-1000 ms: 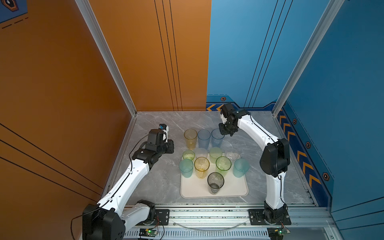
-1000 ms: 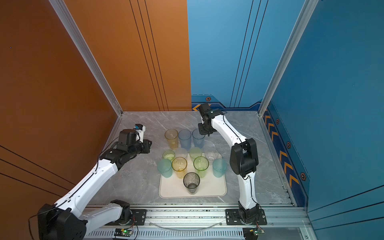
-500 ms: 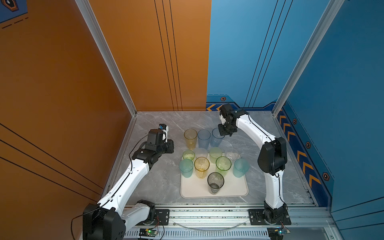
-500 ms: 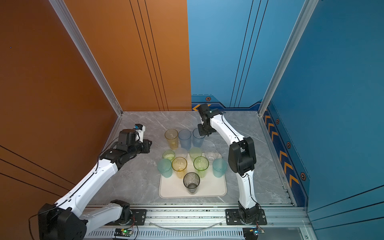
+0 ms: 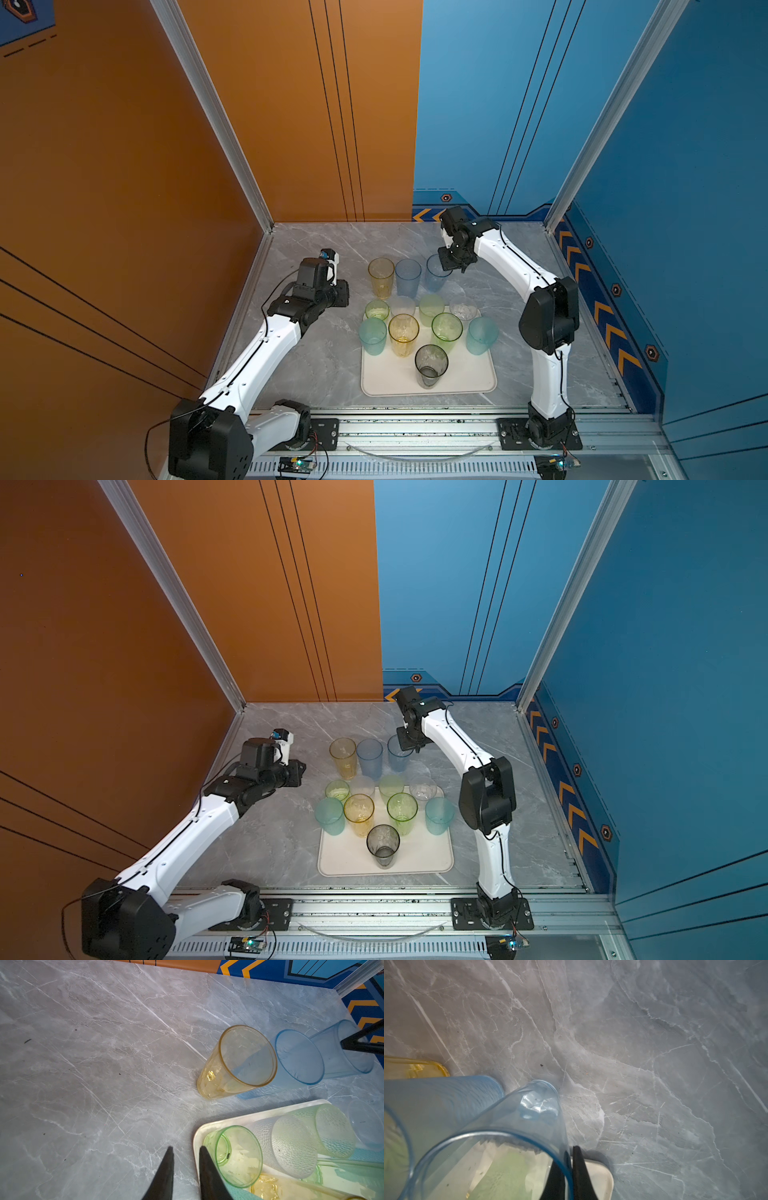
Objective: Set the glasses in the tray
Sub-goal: 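Close the right gripper on the nearer blue glass rim and lift it, then carry the blue glass with the right gripper to the tray's near corner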
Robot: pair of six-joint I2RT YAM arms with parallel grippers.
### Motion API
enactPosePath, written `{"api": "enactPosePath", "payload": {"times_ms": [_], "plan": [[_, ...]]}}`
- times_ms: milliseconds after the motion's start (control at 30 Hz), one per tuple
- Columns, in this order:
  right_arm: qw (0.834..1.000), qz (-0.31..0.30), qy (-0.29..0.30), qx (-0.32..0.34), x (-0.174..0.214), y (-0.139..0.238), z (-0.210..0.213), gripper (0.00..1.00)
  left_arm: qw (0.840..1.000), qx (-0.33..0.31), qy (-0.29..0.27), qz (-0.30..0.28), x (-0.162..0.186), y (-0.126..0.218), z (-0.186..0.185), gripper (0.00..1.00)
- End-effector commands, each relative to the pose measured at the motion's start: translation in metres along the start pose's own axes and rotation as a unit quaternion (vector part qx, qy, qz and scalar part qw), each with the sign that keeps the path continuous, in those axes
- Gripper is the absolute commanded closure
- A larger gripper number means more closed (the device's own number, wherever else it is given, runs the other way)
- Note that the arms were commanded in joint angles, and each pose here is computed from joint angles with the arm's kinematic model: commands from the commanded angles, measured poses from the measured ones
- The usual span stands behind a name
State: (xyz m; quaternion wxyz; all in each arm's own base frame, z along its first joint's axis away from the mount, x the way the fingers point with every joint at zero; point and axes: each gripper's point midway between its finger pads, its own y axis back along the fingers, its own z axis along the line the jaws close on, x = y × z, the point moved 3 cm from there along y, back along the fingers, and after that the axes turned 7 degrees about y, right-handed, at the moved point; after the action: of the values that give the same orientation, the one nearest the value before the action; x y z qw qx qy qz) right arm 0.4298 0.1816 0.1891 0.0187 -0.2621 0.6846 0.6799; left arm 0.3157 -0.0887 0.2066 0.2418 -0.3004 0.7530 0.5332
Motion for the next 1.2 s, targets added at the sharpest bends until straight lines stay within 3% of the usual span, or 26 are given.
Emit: {"api": "enactPosePath", "payload": {"times_ms": [0,267,500,800,1000,1167], "plan": [[0.996,-0.081,-0.013,0.020,-0.012,0.056,-0.018,0.99,1.000,0.000,-0.001,0.012,0.005,-0.001,0.003,0.77],[0.985,-0.170,-0.032,0.023,0.022,0.138,-0.045,1.00,1.000,-0.007,-0.004,0.018,0.010,-0.002,0.004,0.77],[0.966,-0.257,-0.033,-0.014,0.101,0.222,-0.056,0.97,1.000,-0.014,-0.009,0.015,0.004,0.003,0.003,0.77],[0.968,-0.246,-0.020,-0.052,0.202,0.267,-0.035,0.98,1.000,-0.005,-0.014,0.000,-0.011,0.013,-0.007,0.77],[0.983,-0.166,0.005,-0.075,0.245,0.259,-0.023,0.99,1.000,-0.005,-0.018,-0.006,-0.019,0.021,-0.010,0.77],[0.987,-0.126,0.016,-0.099,0.261,0.257,-0.014,0.99,1.000,-0.005,-0.023,-0.009,-0.024,0.025,-0.012,0.76]]}}
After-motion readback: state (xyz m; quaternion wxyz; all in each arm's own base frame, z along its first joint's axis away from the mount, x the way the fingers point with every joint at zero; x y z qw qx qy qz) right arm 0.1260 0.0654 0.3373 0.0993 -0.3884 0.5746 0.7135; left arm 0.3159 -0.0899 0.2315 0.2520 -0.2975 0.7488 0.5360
